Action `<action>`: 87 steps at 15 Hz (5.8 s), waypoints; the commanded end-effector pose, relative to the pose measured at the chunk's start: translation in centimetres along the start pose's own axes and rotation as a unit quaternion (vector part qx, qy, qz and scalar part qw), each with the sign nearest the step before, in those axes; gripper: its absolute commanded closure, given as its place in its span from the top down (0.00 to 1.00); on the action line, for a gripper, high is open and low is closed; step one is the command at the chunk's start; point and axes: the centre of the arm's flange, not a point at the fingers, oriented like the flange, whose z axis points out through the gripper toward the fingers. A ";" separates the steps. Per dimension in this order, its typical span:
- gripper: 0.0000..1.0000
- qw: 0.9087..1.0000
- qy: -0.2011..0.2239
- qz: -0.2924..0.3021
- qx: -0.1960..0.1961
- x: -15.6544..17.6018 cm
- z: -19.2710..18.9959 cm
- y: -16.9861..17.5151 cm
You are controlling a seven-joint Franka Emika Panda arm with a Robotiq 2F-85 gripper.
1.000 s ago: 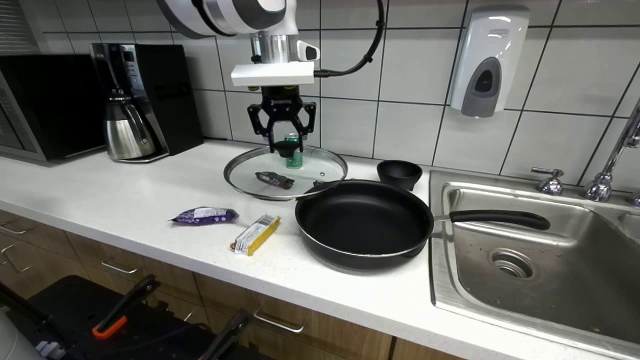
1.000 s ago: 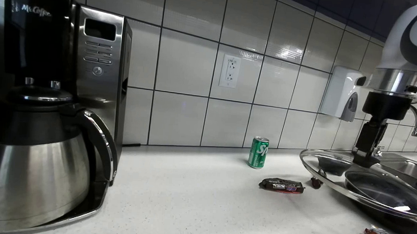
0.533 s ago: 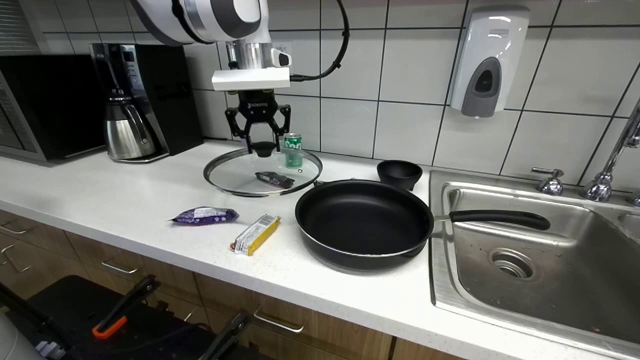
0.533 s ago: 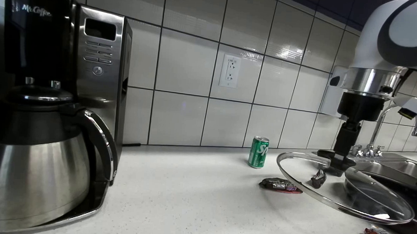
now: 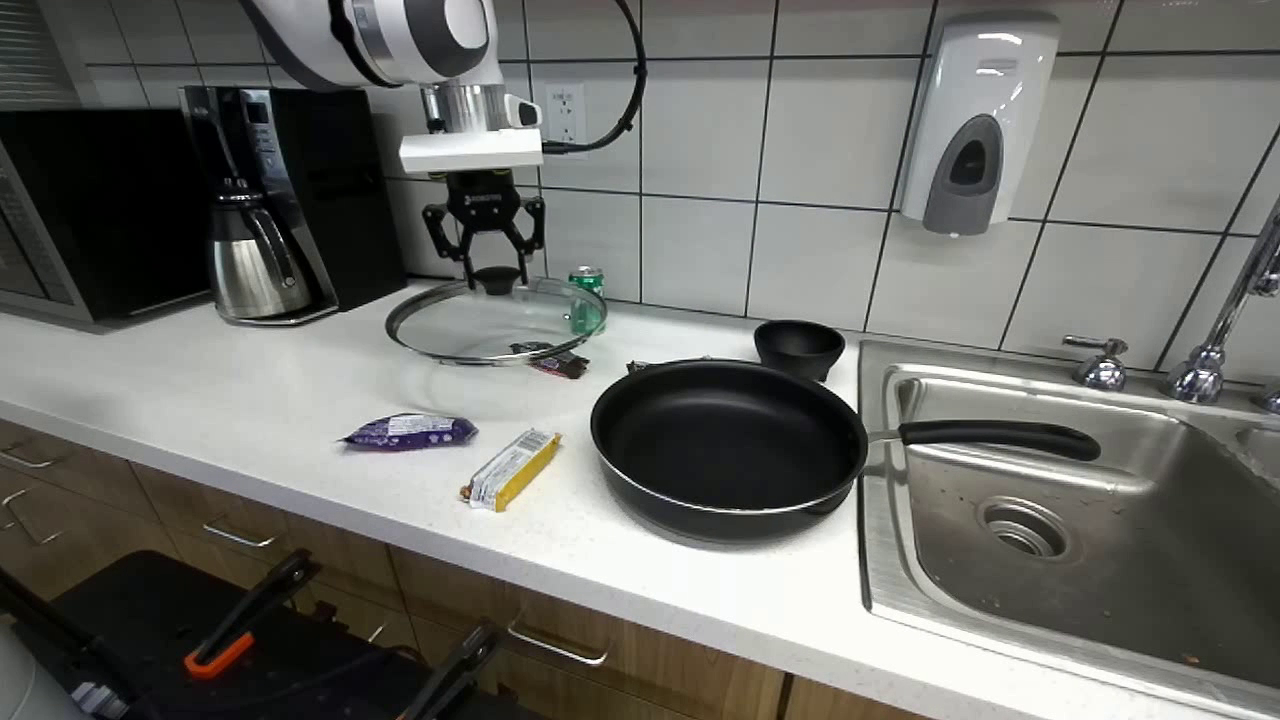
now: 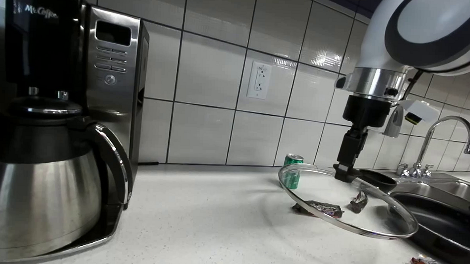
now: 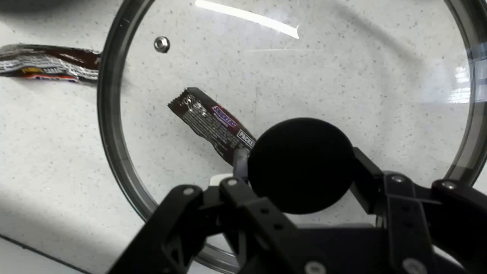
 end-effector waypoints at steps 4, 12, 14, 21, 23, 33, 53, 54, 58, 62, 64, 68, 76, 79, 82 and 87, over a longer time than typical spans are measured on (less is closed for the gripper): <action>0.39 0.999 -0.027 -0.010 -0.015 7.1 -0.8 -5.2; 0.39 0.999 -0.024 -0.045 -0.003 11.2 1.6 -10.3; 0.39 0.998 -0.022 -0.054 0.001 11.3 1.8 -11.5; 0.39 0.996 -0.019 -0.086 0.007 11.7 3.1 -14.6; 0.39 0.995 -0.019 -0.094 0.011 11.7 3.9 -15.2; 0.39 0.993 -0.033 -0.109 0.022 11.5 6.8 -16.4; 1.00 1.000 0.012 0.025 -0.010 9.4 0.2 -8.8; 1.00 0.999 0.012 0.045 -0.013 8.7 -0.2 -7.6; 1.00 0.999 0.005 0.040 -0.017 9.0 0.5 -5.7; 1.00 0.999 0.004 0.045 -0.018 8.4 0.3 -5.2; 1.00 0.999 0.003 0.045 -0.018 8.3 0.4 -5.3; 1.00 0.999 0.003 0.045 -0.017 8.3 0.4 -5.3; 1.00 0.998 0.006 0.058 -0.028 8.2 0.5 -4.8; 1.00 0.994 0.008 0.109 -0.022 6.6 0.3 -3.0; 1.00 0.986 0.013 0.169 -0.007 5.4 0.6 -1.1; 1.00 0.968 0.030 0.250 0.017 3.8 1.6 0.6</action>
